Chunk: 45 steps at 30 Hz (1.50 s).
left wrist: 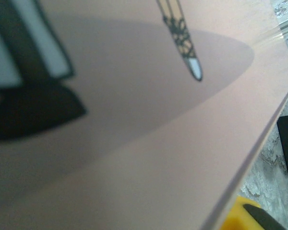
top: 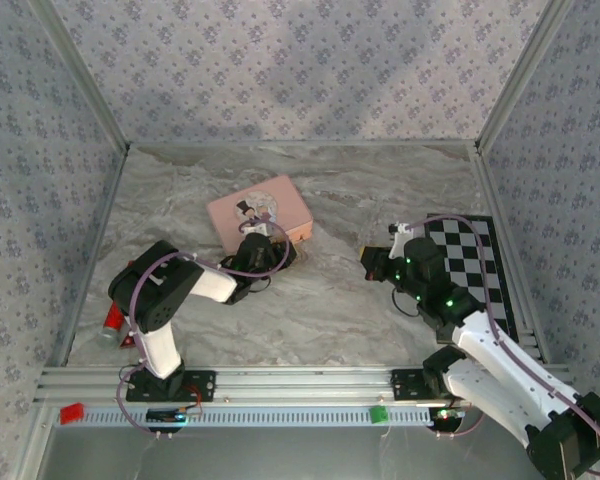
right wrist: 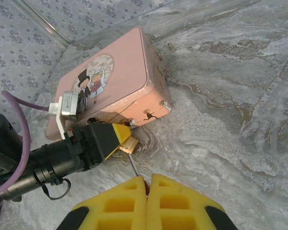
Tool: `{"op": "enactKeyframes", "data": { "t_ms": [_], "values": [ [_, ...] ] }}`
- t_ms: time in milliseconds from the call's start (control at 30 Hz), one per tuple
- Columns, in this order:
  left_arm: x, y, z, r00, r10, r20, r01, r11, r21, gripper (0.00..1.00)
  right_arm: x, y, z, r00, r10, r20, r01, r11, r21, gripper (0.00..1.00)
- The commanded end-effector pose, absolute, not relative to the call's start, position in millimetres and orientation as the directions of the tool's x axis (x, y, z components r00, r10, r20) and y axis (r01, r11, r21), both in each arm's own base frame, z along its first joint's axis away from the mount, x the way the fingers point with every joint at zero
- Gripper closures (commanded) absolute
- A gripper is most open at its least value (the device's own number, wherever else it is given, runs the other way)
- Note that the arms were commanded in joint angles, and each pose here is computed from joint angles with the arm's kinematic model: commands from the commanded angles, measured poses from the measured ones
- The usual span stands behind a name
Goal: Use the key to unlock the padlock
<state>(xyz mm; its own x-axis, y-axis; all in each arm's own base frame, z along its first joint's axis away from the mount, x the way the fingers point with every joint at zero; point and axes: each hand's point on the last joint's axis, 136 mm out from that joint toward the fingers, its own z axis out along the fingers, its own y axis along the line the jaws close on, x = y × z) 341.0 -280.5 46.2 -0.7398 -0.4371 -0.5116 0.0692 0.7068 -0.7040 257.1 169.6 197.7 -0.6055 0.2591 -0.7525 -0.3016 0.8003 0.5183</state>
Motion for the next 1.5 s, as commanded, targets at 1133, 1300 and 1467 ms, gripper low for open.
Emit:
{"op": "enactKeyframes", "data": {
  "t_ms": [1133,1300,1467],
  "values": [
    [311,-272,106,-0.824,-0.423,-0.377,0.063,0.594,-0.802,0.86,241,261,111,-0.841,0.347,-0.416,-0.163,0.569,0.806,1.0],
    [312,-266,112,-0.818,-0.427,-0.385,0.058,0.606,-0.793,0.87,241,274,106,-0.864,0.343,-0.368,-0.158,0.509,0.846,1.0],
    [313,-261,115,-0.813,-0.45,-0.369,0.042,0.587,-0.809,0.87,243,282,97,-0.889,0.348,-0.298,-0.117,0.456,0.882,1.0]
  ]
}}
